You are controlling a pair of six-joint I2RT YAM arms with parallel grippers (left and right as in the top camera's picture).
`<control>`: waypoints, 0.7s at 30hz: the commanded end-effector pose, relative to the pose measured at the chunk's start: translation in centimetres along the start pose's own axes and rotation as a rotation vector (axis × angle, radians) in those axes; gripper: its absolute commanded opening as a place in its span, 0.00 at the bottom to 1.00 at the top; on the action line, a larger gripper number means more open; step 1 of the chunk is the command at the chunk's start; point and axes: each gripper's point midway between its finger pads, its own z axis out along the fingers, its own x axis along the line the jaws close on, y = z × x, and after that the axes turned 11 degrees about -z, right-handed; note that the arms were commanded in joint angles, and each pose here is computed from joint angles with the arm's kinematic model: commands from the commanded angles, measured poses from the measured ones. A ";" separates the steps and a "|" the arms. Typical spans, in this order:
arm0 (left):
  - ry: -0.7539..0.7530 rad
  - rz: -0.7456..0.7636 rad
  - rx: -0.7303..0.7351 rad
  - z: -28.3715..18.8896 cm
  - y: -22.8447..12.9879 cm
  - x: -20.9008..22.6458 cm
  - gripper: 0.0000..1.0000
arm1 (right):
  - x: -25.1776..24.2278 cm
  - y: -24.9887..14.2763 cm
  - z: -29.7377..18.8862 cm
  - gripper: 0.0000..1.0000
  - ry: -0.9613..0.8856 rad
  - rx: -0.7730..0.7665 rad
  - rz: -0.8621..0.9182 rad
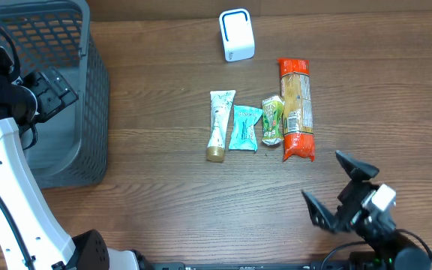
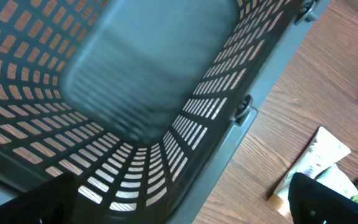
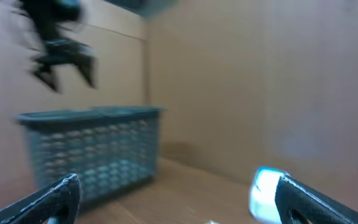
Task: Scan the item barcode
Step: 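Move the right gripper forward and grasp the pasta pack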
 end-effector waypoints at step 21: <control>0.012 0.024 -0.004 0.1 0.1 0.1 1.00 | -9.8 5.6 6.7 1.00 -0.158 0.714 0.362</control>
